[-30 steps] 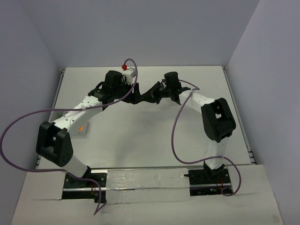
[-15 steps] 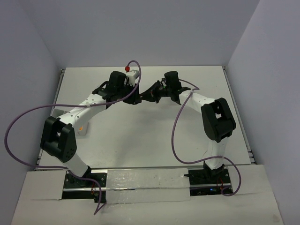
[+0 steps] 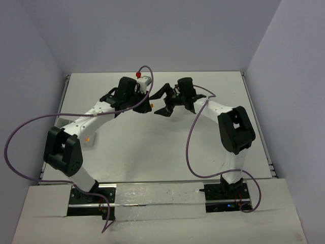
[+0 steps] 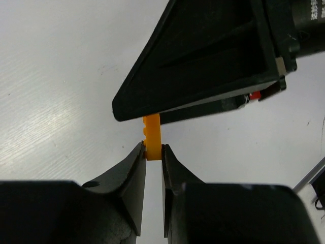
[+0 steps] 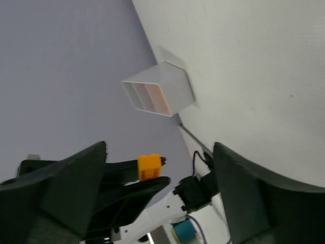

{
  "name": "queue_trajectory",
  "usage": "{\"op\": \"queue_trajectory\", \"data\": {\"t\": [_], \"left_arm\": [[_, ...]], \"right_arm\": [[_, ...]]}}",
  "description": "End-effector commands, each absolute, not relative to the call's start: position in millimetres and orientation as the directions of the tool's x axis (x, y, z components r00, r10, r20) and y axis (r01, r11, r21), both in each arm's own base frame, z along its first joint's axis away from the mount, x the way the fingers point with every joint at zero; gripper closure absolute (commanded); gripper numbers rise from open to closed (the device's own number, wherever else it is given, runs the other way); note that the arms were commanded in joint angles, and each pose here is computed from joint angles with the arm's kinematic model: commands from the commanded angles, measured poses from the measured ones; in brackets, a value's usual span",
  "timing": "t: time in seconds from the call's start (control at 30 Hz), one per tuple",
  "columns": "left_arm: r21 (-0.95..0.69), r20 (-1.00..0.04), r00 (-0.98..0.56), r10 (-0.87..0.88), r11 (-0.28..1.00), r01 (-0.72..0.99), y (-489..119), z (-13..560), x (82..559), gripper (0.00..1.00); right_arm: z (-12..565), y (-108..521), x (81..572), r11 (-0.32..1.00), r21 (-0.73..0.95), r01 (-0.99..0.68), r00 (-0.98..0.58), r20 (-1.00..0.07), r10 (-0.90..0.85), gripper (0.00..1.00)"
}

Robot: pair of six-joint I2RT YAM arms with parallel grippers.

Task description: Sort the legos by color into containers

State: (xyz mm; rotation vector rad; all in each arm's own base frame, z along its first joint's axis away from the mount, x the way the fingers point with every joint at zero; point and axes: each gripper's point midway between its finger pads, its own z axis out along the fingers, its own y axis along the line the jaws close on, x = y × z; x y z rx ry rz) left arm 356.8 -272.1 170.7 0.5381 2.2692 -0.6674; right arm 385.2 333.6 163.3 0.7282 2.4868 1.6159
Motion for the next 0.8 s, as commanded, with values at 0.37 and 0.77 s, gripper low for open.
{"op": "queue_trajectory", "data": {"t": [0.37,0.77], "left_arm": [[0.036,-0.595,-0.594,0.541,0.757,0.652,-130,188,274,1.0],[0.128,-0.411,-0.804,0.431,0.9,0.417,-2,159,269,1.0]], "right_arm": [[224,296,411,0.578,0.796,-0.179,-0.888,-0.384,0.254,0.02],[221,254,407,0.765,0.479,-0.431,-0.788,-0.613,-0.06,0.0]]}}
